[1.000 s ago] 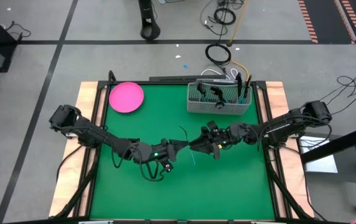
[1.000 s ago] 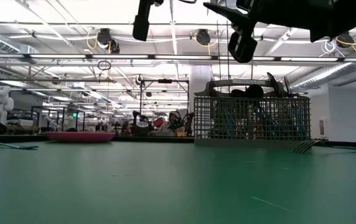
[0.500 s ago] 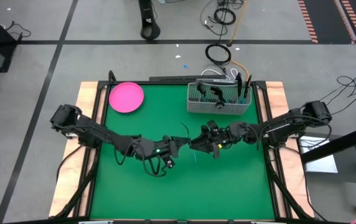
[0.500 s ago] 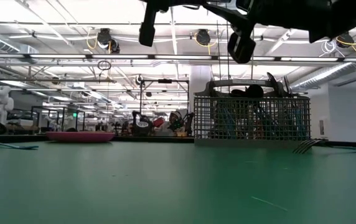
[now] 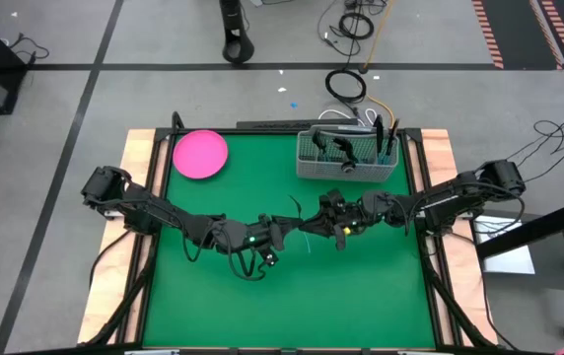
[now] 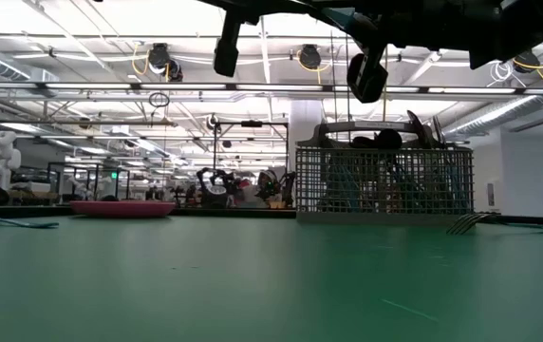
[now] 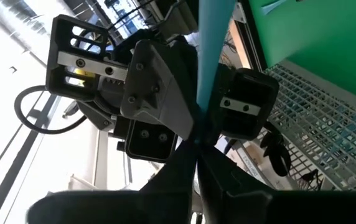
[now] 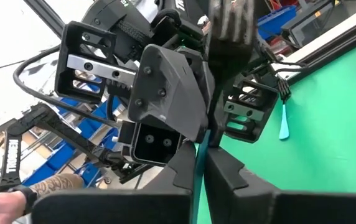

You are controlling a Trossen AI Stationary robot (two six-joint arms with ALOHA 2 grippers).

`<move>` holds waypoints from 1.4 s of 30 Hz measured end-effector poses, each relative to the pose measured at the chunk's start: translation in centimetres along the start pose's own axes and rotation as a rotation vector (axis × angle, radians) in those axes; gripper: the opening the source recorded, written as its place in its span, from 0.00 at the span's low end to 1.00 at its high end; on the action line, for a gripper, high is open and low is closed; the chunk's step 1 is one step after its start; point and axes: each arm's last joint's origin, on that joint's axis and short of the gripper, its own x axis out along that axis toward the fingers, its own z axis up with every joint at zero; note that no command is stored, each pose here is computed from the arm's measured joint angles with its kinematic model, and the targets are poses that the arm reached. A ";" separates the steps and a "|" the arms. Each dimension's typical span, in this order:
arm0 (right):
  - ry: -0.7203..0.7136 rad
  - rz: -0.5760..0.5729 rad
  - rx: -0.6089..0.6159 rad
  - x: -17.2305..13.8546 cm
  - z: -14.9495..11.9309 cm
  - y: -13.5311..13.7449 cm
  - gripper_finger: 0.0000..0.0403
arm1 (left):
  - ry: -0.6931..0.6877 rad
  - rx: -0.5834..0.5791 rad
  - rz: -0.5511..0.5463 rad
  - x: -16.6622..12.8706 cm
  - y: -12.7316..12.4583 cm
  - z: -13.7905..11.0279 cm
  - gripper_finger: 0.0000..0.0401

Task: Sort silverware
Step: Put the bottom black fork into the cutlery rack with the other black forks

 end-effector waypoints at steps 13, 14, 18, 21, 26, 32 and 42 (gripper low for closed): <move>-0.071 -0.037 -0.167 -1.6 2.9 0.1 0.00 | 0.220 -0.166 -0.037 -0.6 0.7 -0.5 0.38; -0.067 -0.057 -0.190 -2.0 3.3 0.0 0.00 | 0.263 -0.208 -0.049 -0.7 0.7 -0.8 0.39; -0.114 -0.256 -0.330 -3.4 5.0 -1.1 0.00 | 0.450 -0.434 -0.108 -1.7 0.3 -2.2 0.42; -0.155 -0.408 -0.489 -4.2 6.1 -2.1 0.00 | 0.480 -0.590 -0.186 -3.3 -1.8 -3.4 0.42; -0.148 -0.581 -0.669 -4.6 7.0 -4.1 0.00 | 0.353 -1.085 -0.295 -6.8 -5.5 -6.0 0.43; -0.146 -0.919 -0.802 -4.6 7.4 -7.3 0.00 | 0.084 -1.565 -0.257 -9.2 -7.2 -7.9 0.43; -0.170 -1.156 -0.818 -4.4 7.3 -10.8 0.00 | -0.195 -1.693 -0.191 -9.9 -7.1 -7.7 0.43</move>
